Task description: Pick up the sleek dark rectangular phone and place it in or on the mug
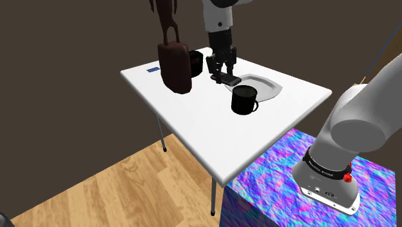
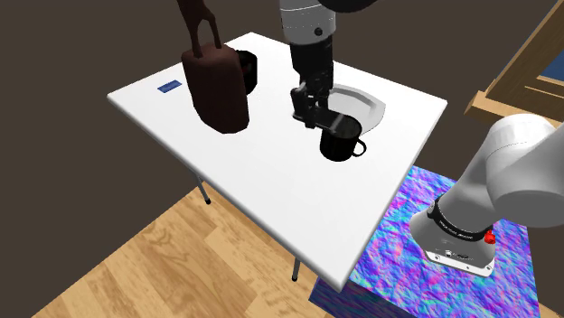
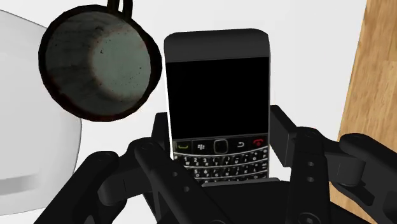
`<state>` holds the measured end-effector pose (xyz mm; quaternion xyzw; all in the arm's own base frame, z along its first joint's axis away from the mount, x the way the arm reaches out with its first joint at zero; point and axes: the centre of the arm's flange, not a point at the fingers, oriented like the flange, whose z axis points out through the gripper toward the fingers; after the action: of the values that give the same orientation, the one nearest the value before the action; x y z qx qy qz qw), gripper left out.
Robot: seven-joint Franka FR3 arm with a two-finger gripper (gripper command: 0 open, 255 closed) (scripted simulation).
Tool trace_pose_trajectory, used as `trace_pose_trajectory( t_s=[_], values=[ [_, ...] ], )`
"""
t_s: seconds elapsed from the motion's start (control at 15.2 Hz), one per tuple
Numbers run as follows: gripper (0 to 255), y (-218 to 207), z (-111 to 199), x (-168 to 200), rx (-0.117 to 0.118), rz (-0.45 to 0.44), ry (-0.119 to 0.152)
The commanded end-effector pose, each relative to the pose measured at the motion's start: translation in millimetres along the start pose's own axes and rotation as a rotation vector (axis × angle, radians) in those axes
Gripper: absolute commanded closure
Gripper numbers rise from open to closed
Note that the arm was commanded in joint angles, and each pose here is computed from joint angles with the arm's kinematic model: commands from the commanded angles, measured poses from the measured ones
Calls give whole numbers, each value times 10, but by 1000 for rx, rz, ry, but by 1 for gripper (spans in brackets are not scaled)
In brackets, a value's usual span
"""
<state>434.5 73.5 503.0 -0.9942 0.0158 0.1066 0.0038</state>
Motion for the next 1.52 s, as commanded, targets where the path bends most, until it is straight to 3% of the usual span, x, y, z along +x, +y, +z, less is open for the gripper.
trace_pose_trajectory(
  t_s=[0.0, 0.4, 1.45],
  values=[
    [255, 235, 19, -144, 1, -1, 0],
    [255, 923, 88, -566, 1, -1, 0],
    [255, 926, 829, -406, 1, -1, 0]
  ],
)
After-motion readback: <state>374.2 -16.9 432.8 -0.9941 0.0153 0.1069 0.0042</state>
